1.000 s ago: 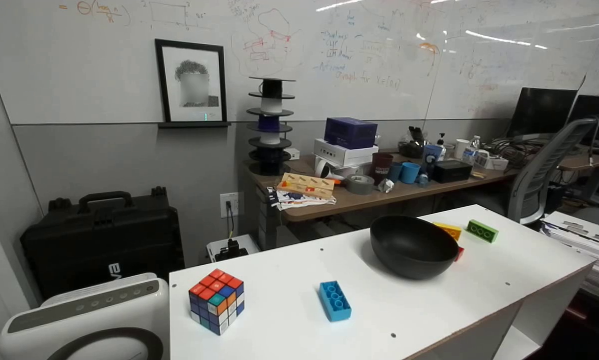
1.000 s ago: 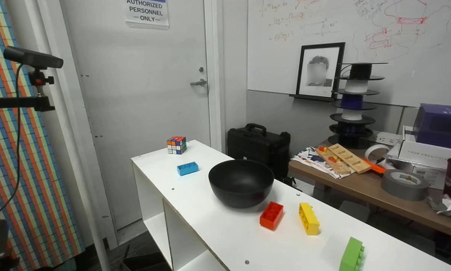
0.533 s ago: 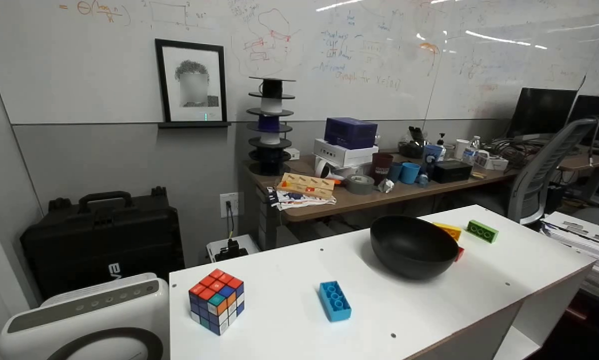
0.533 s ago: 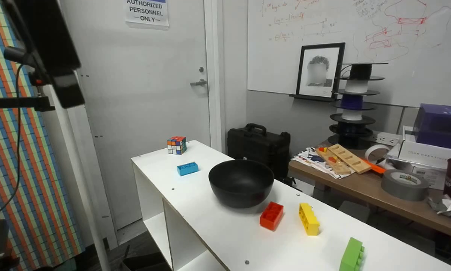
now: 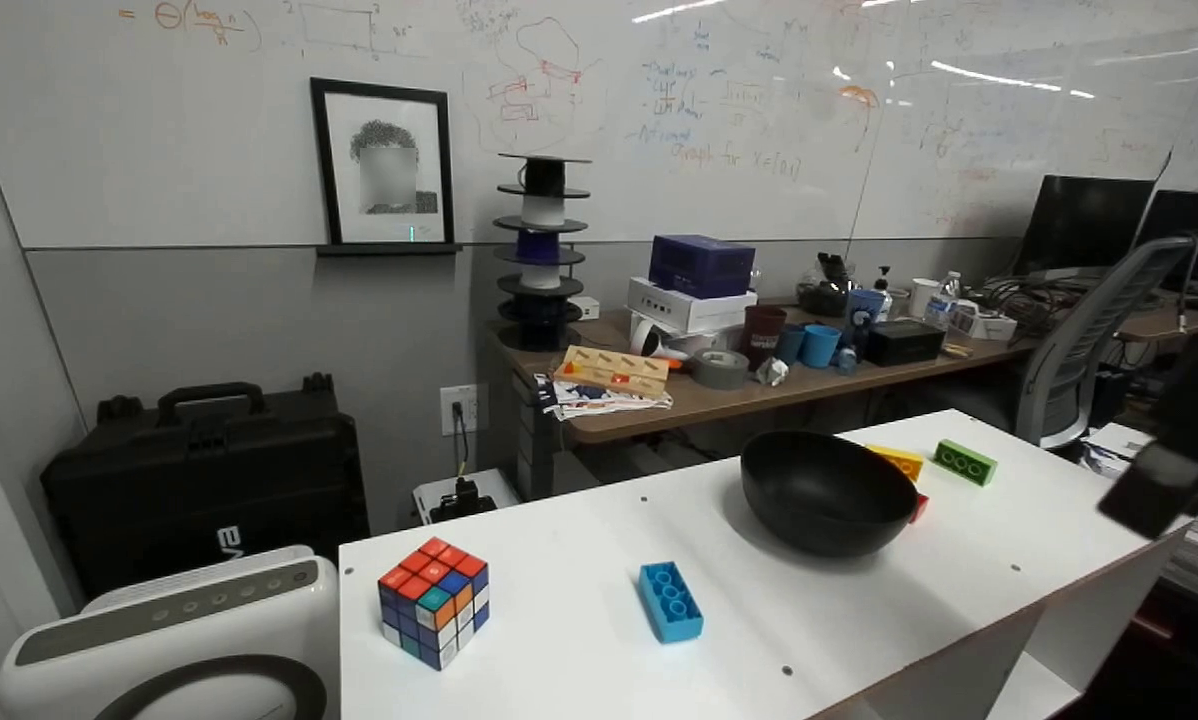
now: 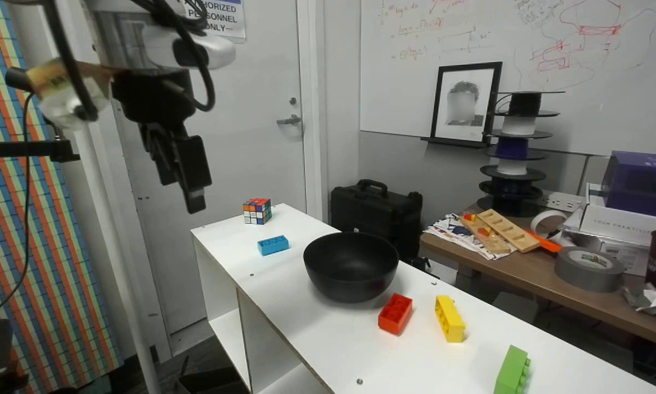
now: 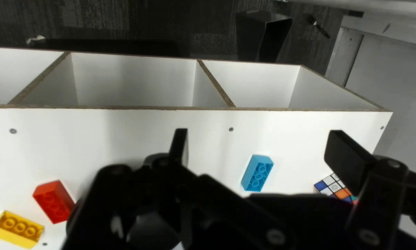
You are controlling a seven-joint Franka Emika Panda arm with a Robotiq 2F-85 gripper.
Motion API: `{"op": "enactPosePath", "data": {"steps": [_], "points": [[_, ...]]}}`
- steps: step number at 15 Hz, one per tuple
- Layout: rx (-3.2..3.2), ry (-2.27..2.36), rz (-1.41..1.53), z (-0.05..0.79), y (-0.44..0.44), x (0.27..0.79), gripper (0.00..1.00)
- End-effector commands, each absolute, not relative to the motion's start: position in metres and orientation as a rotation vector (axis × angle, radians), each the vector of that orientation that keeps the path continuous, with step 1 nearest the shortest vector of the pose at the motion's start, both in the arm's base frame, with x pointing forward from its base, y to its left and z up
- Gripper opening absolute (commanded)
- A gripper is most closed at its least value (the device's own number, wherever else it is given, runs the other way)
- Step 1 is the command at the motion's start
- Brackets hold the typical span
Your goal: Put the blocks on the counter in the bowl
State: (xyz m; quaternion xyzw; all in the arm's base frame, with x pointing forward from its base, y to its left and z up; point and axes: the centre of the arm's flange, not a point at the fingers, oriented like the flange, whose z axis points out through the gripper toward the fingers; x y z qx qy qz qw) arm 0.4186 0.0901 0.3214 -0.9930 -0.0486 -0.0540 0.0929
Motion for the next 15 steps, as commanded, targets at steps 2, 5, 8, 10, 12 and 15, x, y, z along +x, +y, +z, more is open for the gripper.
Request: {"op": "enactPosePath", "data": {"steps": [2,5,8,10,12,15], "points": [[-2.986,-0.120,-0.218,0.267,0.124,0.507,1.00],[-3.031,-0.177,-0.238,0.234,0.141,0.549,1.00],[-3.051,-0.261,-0.245,0.199,0.166,0.590,1.00],[-3.034,-0.312,-0.233,0.178,0.188,0.613,1.00],[-3.010,-0.349,-0.234,0.160,0.218,0.629,1.00],[-2.978,-0.407,-0.238,0.141,0.260,0.632,1.00]]}}
